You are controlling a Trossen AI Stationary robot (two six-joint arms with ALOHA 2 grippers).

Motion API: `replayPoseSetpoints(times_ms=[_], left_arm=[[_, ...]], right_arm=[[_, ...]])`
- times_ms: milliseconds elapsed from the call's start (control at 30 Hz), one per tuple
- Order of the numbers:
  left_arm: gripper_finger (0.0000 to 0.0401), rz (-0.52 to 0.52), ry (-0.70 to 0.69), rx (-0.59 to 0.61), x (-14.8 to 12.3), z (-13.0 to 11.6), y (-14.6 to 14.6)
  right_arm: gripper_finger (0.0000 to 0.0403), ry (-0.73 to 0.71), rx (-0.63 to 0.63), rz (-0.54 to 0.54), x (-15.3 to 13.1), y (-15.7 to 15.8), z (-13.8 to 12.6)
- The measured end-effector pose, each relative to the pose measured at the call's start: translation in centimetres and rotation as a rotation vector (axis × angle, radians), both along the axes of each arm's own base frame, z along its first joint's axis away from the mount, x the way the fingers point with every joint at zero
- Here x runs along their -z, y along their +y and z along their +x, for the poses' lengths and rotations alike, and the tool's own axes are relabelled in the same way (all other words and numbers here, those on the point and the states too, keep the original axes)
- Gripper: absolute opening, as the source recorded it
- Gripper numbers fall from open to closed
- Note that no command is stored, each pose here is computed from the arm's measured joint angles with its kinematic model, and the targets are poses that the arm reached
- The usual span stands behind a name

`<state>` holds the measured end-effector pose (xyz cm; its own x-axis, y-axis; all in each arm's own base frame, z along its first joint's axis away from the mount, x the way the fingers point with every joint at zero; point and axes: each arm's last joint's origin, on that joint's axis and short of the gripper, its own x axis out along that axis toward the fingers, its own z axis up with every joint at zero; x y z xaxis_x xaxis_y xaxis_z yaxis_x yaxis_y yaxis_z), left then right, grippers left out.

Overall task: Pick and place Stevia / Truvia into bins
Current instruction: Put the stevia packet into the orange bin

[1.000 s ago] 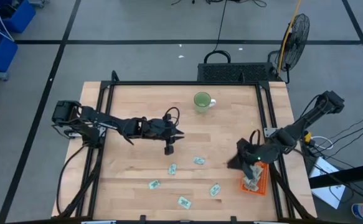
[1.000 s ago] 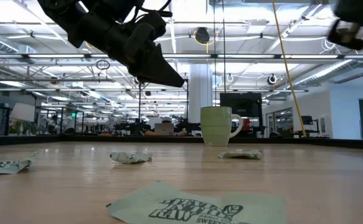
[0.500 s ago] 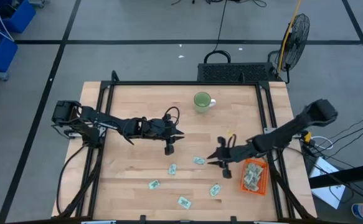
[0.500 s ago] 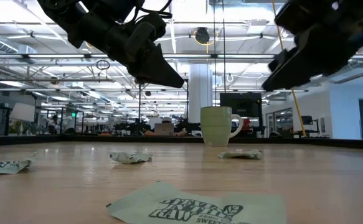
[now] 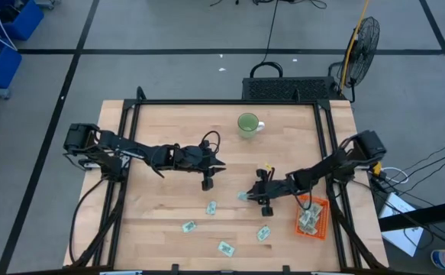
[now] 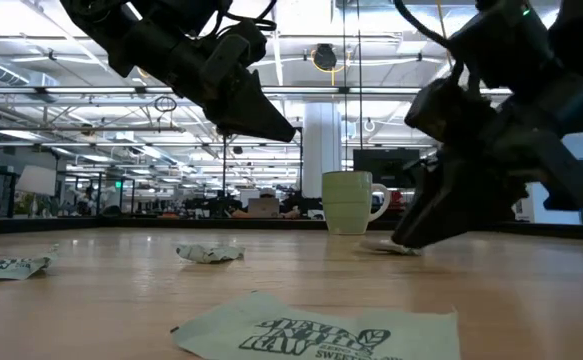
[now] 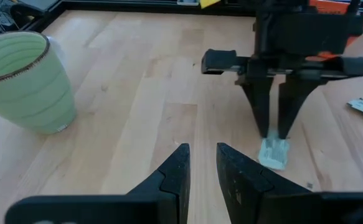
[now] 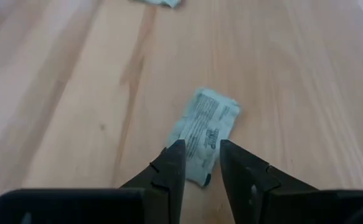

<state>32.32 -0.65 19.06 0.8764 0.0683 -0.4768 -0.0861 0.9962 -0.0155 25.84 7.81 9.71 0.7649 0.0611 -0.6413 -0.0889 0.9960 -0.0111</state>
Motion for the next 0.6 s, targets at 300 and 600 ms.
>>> replayPoseSetpoints(times_ms=[300,600], left_arm=[[0.0085,-0.007,0.024,0.012,0.2,-0.11,-0.04],[0.0085,-0.007,0.029,0.013,0.26,-0.14,-0.04]], right_arm=[[0.0085,0.047,0.0,-0.025,0.68,-0.21,-0.13],[0.0007,0.027,-0.006,-0.023,-0.27,-0.26,-0.32]])
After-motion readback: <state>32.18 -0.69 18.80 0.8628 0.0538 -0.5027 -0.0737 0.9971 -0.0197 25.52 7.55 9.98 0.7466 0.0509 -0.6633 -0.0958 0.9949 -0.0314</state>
